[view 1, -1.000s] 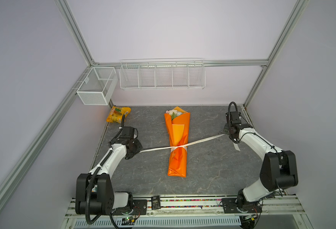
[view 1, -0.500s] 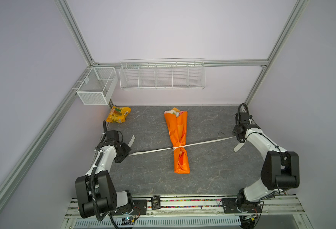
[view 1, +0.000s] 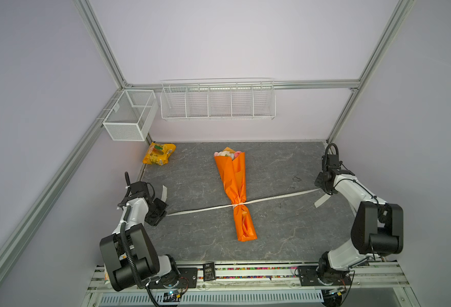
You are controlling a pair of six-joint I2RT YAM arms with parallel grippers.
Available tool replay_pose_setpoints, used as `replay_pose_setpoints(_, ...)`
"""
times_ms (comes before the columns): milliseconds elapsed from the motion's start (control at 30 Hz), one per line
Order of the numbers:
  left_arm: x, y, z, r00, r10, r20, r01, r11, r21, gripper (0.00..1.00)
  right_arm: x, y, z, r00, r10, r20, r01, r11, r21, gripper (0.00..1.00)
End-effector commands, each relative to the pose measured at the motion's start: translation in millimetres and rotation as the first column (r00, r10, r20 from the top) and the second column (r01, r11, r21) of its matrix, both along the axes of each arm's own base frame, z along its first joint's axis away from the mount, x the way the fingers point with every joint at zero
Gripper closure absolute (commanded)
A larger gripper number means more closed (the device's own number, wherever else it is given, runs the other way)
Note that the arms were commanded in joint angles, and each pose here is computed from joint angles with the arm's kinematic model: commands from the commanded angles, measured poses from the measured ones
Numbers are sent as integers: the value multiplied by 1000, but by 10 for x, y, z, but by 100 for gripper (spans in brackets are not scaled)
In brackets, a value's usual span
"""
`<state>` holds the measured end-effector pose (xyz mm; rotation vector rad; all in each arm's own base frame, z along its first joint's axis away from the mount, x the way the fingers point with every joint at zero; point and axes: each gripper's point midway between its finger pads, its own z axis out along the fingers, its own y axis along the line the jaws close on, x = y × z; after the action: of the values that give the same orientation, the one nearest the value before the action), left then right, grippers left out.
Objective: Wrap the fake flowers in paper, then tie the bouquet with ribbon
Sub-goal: 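Pull the ribbon ends outward with both grippers, drawing the knot tight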
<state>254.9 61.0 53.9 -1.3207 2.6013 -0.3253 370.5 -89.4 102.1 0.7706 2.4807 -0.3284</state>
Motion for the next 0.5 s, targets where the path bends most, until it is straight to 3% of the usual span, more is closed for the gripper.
replay_pose_setpoints(0, 47, 257, 60, 999, 24, 34, -27, 994, 104, 100, 95, -154, 109, 998, 4, 62, -2, 999, -32, 94)
replay_pose_setpoints(133, 29, 258, 130, 999, 24, 47, -30, 991, 128, 100, 104, -5, 27, 998, 55, 38, -55, 999, -1, 94)
replay_pose_setpoints(200, 77, 172, 156, 996, -10, 84, 2, 996, 91, 100, 165, 208, -32, 991, 134, 27, -136, 988, 75, 94)
replay_pose_setpoints(233, 84, 137, 156, 996, -14, 92, 7, 997, 72, 100, 148, 219, -35, 992, 129, 13, -130, 990, 55, 94)
replay_pose_setpoints(333, 47, 206, 169, 996, 25, 82, -34, 994, 104, 100, 44, 37, -28, 998, 54, -32, -56, 996, -65, 94)
replay_pose_setpoints(467, 3, 356, 161, 996, 80, 34, -84, 985, 148, 100, -71, -322, -58, 996, -68, -53, 62, 992, -105, 94)
